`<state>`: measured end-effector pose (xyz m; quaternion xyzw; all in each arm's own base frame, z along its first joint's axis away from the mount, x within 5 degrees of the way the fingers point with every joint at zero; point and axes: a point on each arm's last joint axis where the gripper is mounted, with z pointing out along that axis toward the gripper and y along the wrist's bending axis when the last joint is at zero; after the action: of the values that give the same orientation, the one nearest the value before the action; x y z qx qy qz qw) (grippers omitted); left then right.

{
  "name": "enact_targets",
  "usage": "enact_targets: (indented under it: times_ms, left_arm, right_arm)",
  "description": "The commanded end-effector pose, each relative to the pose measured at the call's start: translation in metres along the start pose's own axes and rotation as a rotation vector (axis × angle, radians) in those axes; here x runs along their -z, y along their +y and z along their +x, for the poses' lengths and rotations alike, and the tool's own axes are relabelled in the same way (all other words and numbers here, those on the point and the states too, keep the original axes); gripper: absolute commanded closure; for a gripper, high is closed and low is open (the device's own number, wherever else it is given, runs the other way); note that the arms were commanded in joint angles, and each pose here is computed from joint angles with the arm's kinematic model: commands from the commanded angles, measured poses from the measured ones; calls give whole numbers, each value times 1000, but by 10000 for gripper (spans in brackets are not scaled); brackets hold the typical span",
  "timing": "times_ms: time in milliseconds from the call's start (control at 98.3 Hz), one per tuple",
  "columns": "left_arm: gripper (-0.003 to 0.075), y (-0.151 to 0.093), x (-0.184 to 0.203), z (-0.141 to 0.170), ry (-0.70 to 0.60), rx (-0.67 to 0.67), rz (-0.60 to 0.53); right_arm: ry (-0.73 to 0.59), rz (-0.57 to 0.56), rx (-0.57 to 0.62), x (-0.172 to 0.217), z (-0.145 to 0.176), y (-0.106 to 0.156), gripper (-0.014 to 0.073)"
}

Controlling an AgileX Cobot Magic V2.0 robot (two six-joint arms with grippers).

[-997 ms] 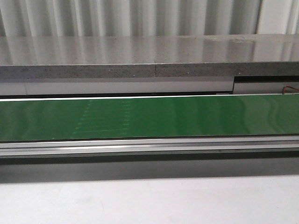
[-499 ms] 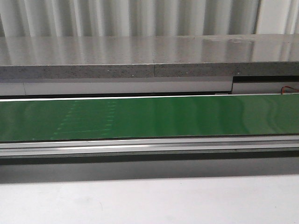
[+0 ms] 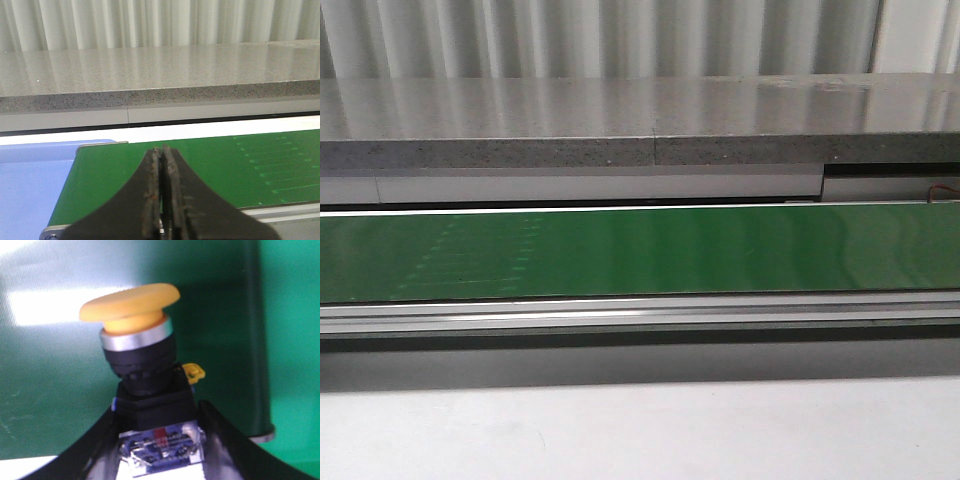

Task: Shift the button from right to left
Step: 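Close the right gripper on the button's blue base and lift it, then place the button on the conveyor belt and open the right gripper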

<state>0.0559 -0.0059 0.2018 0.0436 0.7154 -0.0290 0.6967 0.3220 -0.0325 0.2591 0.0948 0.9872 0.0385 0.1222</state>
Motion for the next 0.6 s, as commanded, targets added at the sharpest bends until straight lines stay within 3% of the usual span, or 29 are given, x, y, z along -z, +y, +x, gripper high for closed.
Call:
enact_targets:
  times_ms: [0,153,295,590]
  left_arm:
    - [741,0,1,5,-66,12,-5]
    - [741,0,1,5,-66,12,-5]
    - [741,0,1,5,-66,12,-5]
    - [741,0,1,5,-66,12,-5]
  right_arm:
    - [-72,-8,-5,10,-5,3,503]
    - [-44,-6,-20,-3,-8,2,489]
    - [-35,-5,-22,-6,-9,2,414]
    - [-80,-9,3,5,-8,4,-20]
